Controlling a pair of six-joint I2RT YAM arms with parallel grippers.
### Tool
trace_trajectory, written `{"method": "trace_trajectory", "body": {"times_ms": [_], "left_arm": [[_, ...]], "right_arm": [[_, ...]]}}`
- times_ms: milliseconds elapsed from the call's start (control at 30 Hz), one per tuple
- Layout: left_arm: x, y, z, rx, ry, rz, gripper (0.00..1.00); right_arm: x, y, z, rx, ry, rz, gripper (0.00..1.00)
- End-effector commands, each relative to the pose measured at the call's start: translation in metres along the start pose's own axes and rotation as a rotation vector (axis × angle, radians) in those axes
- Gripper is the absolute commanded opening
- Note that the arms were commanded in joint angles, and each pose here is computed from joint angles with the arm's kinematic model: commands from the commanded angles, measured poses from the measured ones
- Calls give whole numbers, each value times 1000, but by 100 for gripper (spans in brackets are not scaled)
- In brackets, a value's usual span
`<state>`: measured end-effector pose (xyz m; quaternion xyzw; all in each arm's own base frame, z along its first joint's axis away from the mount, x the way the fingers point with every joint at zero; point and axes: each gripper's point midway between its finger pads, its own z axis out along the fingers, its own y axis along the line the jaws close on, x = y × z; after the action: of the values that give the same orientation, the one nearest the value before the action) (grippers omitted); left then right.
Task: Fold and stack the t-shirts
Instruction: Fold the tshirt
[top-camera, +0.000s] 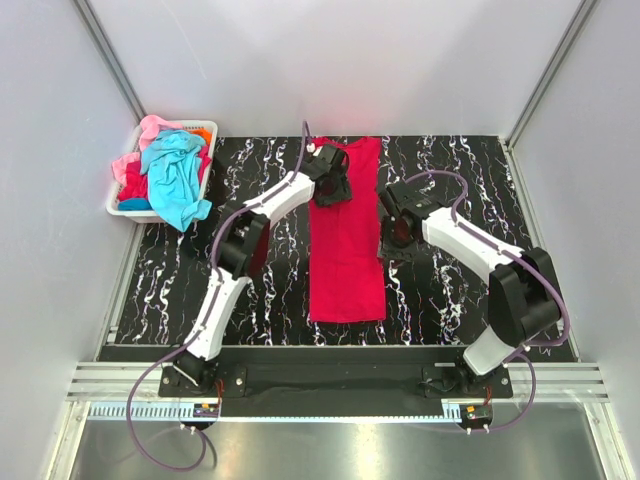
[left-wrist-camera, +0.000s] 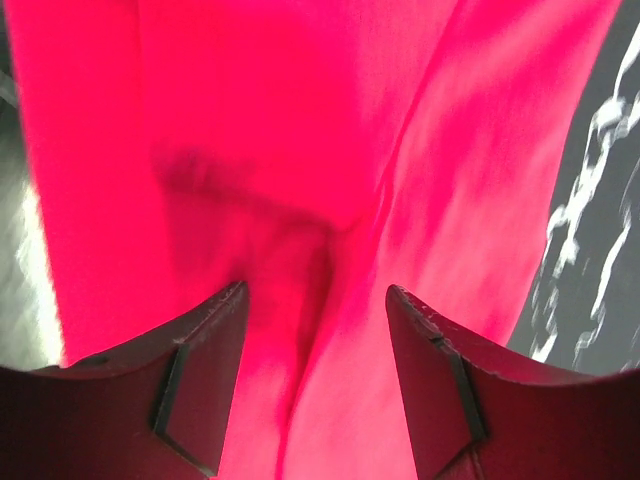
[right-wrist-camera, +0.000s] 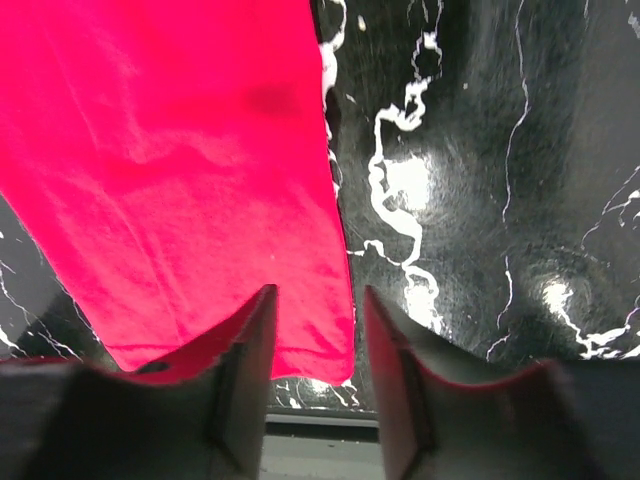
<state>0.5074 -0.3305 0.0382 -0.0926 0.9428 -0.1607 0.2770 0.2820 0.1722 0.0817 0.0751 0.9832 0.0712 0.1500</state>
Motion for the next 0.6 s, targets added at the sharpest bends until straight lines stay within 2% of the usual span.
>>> {"method": "trace_trajectory", "body": {"times_ms": [0,33,100,133,167,200,233,300,400,433,467,533,567], "left_arm": [[-27,-32,-66,134,-94,86,64],[-40,-40,-96,172,-138,96,64],[-27,-22,-107,129,-128,113,65],[-39,-28,-141,169,-185,116,66],[-37,-24,-150,170,-194,117,66],[-22,-6,-150,135,-175,111,67],[-19,-2,-158,141,-179,94,68],[2,18,-178,132,-156,71,68],[54,46,-189,153,-62,-14,68],[63,43,-195,206,-55,-70,65],[104,69,-183,185,22,-96,64],[121,64,-200,297,20,-184,57],[156,84,-192,268,81,-199,56]], "right_arm": [[-22,6,-8,4,-83,-12,53],[-23,6,-8,4,-93,-11,59],[-28,4,-13,3,-138,-10,65],[-29,2,-11,-2,-158,-7,71],[-31,2,-15,-15,-184,-9,74],[-31,4,-16,-32,-195,-17,77],[-28,3,-11,-46,-201,-21,87],[-20,7,-5,-88,-184,-28,96],[4,9,12,-152,-136,4,94],[3,16,13,-204,-153,18,91],[22,12,17,-232,-121,31,82],[29,15,18,-282,-129,81,73],[41,10,18,-296,-111,93,70]]}}
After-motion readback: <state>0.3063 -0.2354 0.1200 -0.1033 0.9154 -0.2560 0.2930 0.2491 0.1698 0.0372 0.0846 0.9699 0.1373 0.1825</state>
